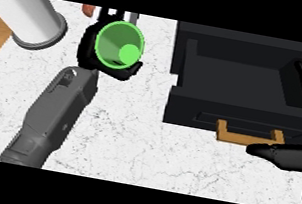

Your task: Pick up the cup, place it into the drawer and close the drawer

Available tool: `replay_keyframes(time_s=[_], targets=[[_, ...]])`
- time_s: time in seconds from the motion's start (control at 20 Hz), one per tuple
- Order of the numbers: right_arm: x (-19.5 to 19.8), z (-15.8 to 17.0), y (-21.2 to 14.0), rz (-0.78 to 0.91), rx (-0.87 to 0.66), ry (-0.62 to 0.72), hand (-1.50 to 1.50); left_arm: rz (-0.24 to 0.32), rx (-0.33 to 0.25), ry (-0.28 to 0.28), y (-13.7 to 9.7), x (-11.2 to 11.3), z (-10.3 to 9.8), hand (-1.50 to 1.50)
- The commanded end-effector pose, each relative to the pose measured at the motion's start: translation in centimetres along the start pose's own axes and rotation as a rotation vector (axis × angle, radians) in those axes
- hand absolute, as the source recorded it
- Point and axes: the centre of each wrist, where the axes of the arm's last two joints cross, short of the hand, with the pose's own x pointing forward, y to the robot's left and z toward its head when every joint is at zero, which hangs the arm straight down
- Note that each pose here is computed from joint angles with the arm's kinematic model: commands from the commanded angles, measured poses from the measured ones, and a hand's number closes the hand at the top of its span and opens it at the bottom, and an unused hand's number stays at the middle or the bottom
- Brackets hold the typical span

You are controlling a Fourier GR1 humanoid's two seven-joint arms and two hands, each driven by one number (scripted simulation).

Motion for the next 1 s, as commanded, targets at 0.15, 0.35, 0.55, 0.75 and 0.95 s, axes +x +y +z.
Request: replay_keyframes(time_s=[0.15,0.35,0.55,0.75,0.95], targets=[[-0.1,1.0,0.6,-0.022,0.0,-0.017,-1.5,-0.034,-0.06,0.016,-6.2,6.0,-7.9,1.5],[0.4,-0.5,0.2,-0.006,-0.01,-0.019,-1.5,-0.074,-0.061,0.039,-10.4,7.5,-10.0,1.5],[0.5,-0.4,-0.4,-0.005,0.009,-0.034,-1.5,-0.122,-0.053,0.132,-12.7,8.5,-11.9,1.5],[1.0,-2.0,-1.4,-0.018,0.03,-0.036,-1.5,-0.195,-0.05,0.224,-13.6,7.2,-12.0,1.5],[-0.2,-1.4,1.4,0.002,0.043,-0.062,-1.5,-0.286,-0.043,0.282,-13.9,6.6,-12.4,1.5]])
